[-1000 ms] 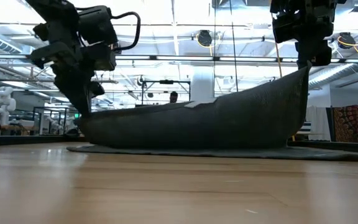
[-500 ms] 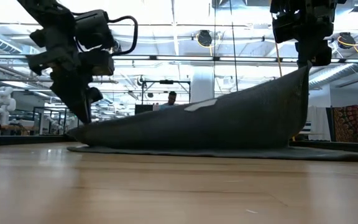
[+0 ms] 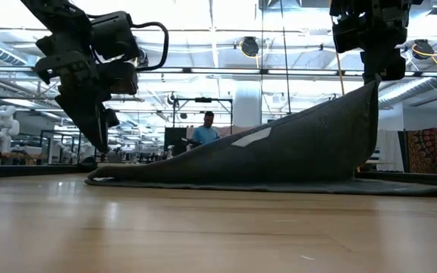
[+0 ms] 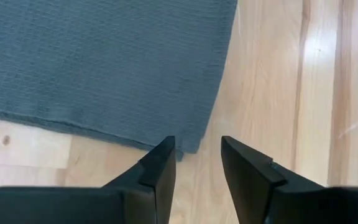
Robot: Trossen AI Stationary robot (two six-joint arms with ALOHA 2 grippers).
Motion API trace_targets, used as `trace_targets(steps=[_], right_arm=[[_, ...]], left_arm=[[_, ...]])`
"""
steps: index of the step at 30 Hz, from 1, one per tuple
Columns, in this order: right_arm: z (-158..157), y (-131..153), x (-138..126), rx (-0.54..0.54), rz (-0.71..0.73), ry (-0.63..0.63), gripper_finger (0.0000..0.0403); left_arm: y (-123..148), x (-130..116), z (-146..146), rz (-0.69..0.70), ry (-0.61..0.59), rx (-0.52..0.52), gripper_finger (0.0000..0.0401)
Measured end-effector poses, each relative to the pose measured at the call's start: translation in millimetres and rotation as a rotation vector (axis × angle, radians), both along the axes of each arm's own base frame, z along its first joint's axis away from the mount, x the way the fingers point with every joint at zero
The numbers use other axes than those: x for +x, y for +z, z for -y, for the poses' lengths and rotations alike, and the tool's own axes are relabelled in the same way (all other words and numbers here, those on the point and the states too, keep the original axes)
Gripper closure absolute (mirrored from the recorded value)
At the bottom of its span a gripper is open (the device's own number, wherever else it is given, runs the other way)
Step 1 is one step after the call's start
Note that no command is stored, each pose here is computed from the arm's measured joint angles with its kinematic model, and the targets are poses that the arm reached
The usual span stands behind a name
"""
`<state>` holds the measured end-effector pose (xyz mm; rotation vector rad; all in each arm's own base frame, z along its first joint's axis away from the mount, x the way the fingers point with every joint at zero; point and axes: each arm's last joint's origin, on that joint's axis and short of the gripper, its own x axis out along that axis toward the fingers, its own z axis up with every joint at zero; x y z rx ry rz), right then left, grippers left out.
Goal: Roll towel
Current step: Fold the gray towel on the center of table
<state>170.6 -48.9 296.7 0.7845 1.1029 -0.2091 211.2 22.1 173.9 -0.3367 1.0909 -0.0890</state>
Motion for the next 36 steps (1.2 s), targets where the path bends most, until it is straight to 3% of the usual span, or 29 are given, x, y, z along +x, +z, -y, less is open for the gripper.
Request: trace_targets(steps=[20, 30, 36], right_arm=[[-26.5, -4.0, 6.9, 0.014, -0.085, 0.020, 0.0399], [-38.1, -13.9, 18.1, 0.027, -0.152, 0.090, 0.0398], [-43.7, -14.7, 14.6, 0.077, -0.194, 0.108, 0.0355]], left_arm=[[-10.8, 10.8, 8.7, -0.027, 0.044, -0.013, 0.0267], [-10.8, 10.7, 8.6, -0.031, 0.056, -0.019, 0.0267], [-11.5, 9.4, 8.8, -0.046, 0.057, -0.021, 0.0267]])
